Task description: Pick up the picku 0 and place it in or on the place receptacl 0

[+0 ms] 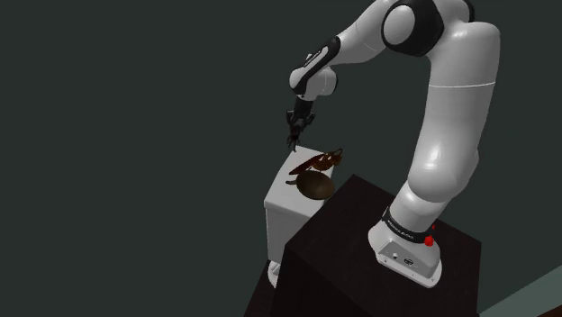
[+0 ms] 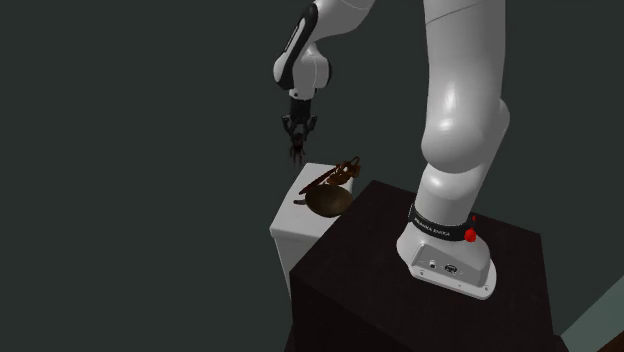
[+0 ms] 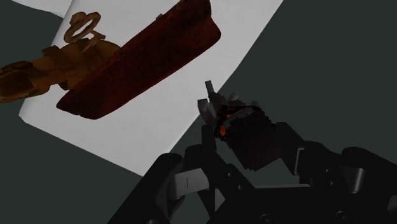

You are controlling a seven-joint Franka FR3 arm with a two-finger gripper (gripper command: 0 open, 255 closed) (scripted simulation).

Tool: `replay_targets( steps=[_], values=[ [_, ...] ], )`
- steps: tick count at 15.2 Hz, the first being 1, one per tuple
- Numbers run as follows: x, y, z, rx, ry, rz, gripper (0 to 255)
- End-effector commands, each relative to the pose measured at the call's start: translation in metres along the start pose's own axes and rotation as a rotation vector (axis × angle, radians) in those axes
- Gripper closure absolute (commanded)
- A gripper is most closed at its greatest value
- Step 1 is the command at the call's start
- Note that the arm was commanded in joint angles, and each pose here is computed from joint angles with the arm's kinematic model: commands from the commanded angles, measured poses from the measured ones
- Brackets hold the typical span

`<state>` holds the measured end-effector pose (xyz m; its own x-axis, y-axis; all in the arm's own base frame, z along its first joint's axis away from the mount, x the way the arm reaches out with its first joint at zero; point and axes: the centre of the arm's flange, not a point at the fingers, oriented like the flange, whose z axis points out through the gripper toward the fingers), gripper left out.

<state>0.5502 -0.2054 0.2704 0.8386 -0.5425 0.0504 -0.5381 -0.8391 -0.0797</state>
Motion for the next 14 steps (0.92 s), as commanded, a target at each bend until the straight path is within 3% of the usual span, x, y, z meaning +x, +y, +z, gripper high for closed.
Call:
replay_targets(
  steps=[1,4,14],
  values=[
    [0.0,-0.002,-0.013,0.002,0.004,-0.001,255],
    [0.0,-0.003,-0.026,0.002,0.004,-0.001,255],
    [-0.125,0.02,-0.061,0.002,0.004,-0.001,255]
  ],
)
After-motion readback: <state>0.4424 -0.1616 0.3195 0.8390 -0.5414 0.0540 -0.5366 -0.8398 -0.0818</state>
